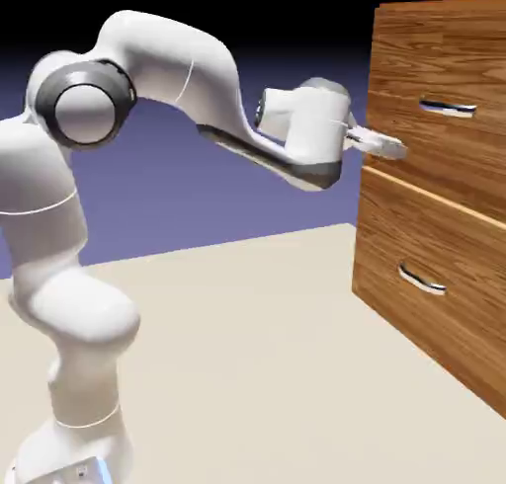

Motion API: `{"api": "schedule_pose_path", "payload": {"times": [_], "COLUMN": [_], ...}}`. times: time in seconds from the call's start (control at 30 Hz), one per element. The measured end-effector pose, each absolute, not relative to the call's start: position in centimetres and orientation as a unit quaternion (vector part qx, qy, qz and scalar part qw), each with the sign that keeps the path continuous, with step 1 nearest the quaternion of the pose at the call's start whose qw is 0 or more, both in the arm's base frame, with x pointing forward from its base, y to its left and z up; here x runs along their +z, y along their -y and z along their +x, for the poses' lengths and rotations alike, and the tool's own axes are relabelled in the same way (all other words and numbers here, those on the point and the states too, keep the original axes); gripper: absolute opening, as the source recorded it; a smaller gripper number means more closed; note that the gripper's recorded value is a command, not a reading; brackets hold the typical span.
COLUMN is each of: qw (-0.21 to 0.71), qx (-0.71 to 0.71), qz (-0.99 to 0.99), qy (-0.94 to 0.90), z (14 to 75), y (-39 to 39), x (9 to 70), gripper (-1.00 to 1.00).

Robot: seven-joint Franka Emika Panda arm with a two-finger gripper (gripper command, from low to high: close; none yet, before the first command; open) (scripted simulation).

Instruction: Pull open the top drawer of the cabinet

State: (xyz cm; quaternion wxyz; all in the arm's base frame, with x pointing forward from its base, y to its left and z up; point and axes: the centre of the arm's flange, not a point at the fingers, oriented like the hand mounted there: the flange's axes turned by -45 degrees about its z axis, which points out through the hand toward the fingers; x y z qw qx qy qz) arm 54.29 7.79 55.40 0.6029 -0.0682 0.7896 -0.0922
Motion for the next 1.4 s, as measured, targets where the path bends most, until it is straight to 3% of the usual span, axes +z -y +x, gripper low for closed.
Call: {"api": "schedule_pose_path", "payload": {"times": [0.3, 0.57, 0.83, 0.87, 1.4], "qw": [0.587, 0.506, 0.500, 0.500, 0.500], "qx": [-0.307, -0.492, -0.501, -0.500, -0.500], "qz": [-0.318, -0.494, -0.500, -0.500, -0.500], "qy": [-0.679, -0.509, -0.498, -0.500, -0.500], "z": [57.0, 59.3, 63.7, 64.4, 54.3], "y": [-7.4, -7.1, -7.0, -7.0, -7.0], "x": [56.6, 58.9, 59.2, 59.0, 59.1], "gripper": [0.00, 0.00, 0.00, -1.00, -1.00]}}
